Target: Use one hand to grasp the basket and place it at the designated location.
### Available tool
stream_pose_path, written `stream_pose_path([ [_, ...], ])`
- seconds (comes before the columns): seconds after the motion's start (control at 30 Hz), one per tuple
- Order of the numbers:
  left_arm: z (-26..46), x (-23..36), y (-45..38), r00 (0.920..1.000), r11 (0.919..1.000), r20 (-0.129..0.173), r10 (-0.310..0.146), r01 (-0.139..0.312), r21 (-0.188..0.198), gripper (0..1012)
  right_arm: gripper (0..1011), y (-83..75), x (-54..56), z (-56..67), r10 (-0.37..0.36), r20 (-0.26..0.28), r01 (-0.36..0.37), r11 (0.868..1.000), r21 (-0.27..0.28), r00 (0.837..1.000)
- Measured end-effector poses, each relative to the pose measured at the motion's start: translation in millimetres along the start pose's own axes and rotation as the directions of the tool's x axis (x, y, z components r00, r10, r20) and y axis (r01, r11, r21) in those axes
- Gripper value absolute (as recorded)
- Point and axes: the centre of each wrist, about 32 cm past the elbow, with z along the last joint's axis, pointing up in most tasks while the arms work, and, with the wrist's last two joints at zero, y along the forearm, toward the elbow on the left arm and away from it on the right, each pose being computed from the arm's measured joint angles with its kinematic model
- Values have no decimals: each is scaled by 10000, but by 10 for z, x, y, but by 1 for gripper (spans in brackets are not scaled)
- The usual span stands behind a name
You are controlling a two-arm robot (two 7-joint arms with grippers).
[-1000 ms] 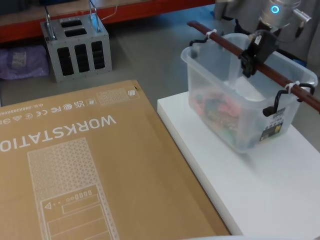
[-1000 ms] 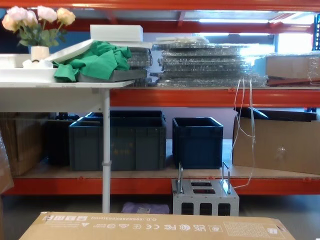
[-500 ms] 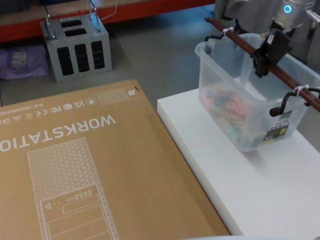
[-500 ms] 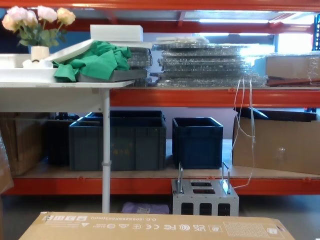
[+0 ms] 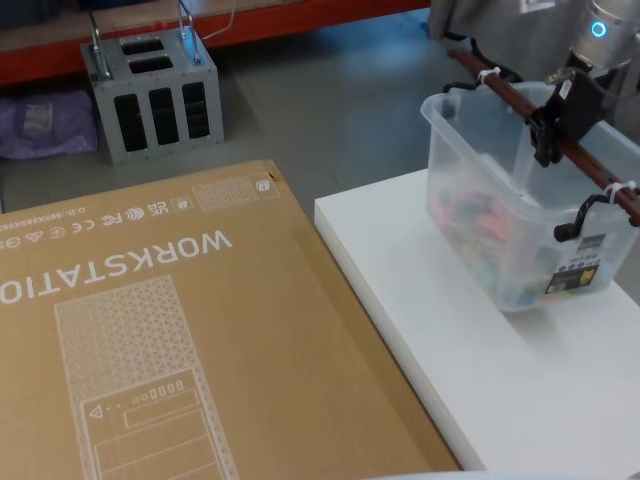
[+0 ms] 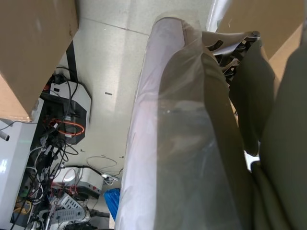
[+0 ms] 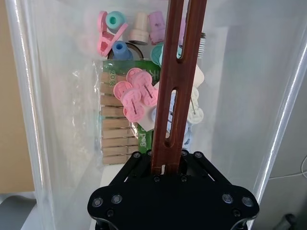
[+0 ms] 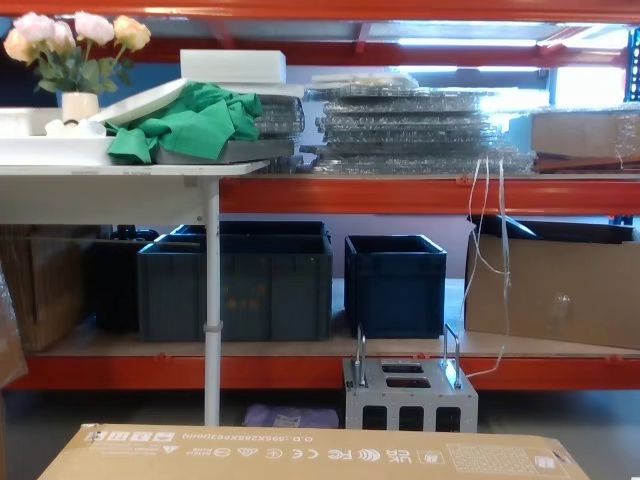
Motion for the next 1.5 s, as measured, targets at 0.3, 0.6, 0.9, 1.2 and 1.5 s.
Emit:
stream_pose_path([
  [0.3,0,0,0,10000,10000,1,0,0,0,0,114,68,-21,-21,203,-70,-203,9998,-23,9998],
  [0.6,0,0,0,10000,10000,0,1,-1,0,0,114,110,-20,17,301,9,-301,9995,-26,9995],
  [0.9,0,0,0,10000,10000,-1,0,0,0,0,114,256,-17,180,744,800,-734,9972,-157,9940],
  [1.2,0,0,0,10000,10000,0,0,0,-1,0,113,348,-18,302,954,1337,-942,9954,-157,9864],
  [1.5,0,0,0,10000,10000,0,0,0,0,0,111,389,-2,379,1013,1600,-1003,9949,-140,9819],
])
